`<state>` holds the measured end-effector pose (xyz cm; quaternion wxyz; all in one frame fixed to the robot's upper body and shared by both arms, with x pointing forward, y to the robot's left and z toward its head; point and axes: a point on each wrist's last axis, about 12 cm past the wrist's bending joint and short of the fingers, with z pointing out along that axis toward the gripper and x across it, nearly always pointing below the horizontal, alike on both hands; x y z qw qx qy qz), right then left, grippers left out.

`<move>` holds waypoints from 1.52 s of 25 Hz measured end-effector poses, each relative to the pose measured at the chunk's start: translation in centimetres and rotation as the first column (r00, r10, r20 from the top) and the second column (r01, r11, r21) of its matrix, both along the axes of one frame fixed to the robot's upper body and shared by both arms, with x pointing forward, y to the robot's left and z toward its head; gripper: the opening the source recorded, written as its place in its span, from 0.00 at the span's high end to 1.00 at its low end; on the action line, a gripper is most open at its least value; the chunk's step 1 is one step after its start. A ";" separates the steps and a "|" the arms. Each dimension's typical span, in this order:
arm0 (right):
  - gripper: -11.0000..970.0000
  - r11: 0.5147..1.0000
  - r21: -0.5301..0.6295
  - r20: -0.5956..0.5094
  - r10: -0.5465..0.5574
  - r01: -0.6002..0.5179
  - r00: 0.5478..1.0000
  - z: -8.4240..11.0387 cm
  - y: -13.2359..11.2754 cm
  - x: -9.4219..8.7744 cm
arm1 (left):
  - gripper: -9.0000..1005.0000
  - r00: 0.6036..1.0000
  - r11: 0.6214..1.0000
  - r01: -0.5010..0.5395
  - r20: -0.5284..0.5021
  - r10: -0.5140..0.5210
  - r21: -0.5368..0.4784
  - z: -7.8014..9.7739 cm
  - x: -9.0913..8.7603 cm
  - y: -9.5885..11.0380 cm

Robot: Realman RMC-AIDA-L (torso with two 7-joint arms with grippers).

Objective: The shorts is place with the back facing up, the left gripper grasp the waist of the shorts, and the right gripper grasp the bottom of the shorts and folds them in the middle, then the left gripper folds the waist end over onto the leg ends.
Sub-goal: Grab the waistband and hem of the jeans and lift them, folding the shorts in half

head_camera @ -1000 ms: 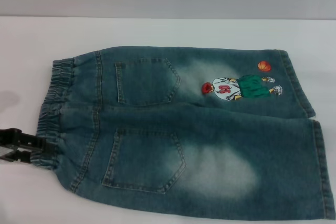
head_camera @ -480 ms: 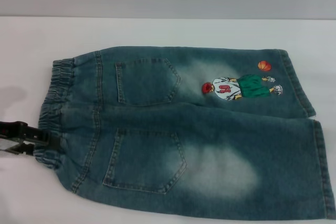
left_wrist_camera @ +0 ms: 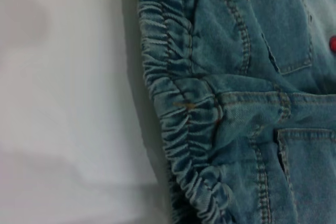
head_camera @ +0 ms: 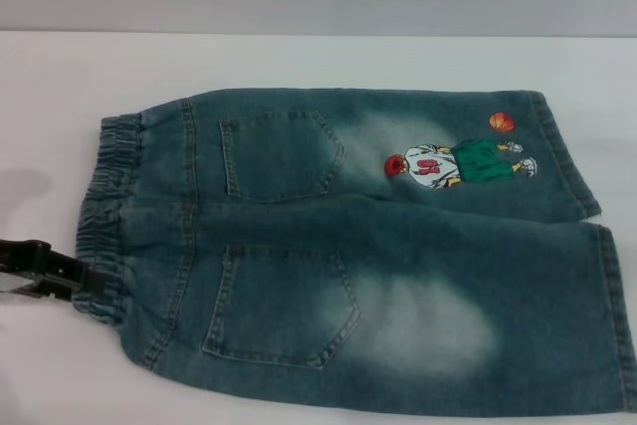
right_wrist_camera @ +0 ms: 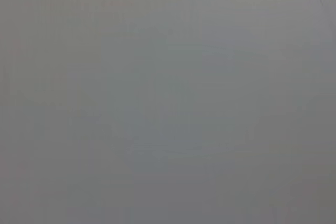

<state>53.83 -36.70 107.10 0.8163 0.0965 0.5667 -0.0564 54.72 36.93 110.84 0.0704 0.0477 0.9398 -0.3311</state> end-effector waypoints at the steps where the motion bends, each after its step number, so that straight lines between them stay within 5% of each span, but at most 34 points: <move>1: 0.48 1.000 0.001 0.001 -0.002 0.002 1.000 0.0 0.0 0.0 | 0.34 1.000 1.000 0.005 0.003 -0.005 0.000 0.0 0.0 -0.1; 8: 0.48 1.000 0.000 0.003 -0.009 0.009 1.000 0.1 -0.3 0.0 | 0.53 1.000 1.000 0.007 0.007 -0.007 0.002 0.0 0.0 -0.2; 10: 0.48 1.000 0.000 0.002 -0.010 0.010 1.000 0.1 -0.3 0.0 | 0.77 1.000 1.000 0.006 0.012 -0.006 0.005 0.0 0.1 -0.2; 21: 0.49 0.999 0.052 0.017 0.000 -0.001 1.000 0.3 -0.6 0.2 | 0.95 1.000 1.000 0.005 0.016 -0.005 0.006 0.0 0.2 -0.3; 27: 0.49 0.944 0.242 0.083 0.208 -0.222 0.975 1.5 -1.8 0.7 | 0.95 0.999 1.000 -0.005 0.032 0.005 0.009 0.0 0.4 -0.4; 32: 0.49 0.791 0.332 0.069 0.523 -0.514 0.850 4.0 -2.7 1.7 | 0.95 0.999 1.000 -0.017 0.052 0.016 0.012 -0.1 0.4 -0.5; 33: 0.50 0.716 0.360 0.031 0.631 -0.598 0.775 5.0 -2.8 2.2 | 0.95 0.999 1.000 -0.017 0.052 0.016 0.012 -0.1 0.4 -0.5; 34: 0.50 0.716 0.360 0.031 0.631 -0.598 0.775 5.0 -2.8 2.2 | 0.95 0.998 1.000 -0.019 0.061 0.018 0.015 0.0 0.4 -0.6; 38: 0.50 0.609 0.359 -0.077 0.775 -0.708 0.628 6.6 -2.0 2.8 | 0.95 0.995 1.000 -0.018 0.101 0.016 0.025 0.3 0.6 -1.1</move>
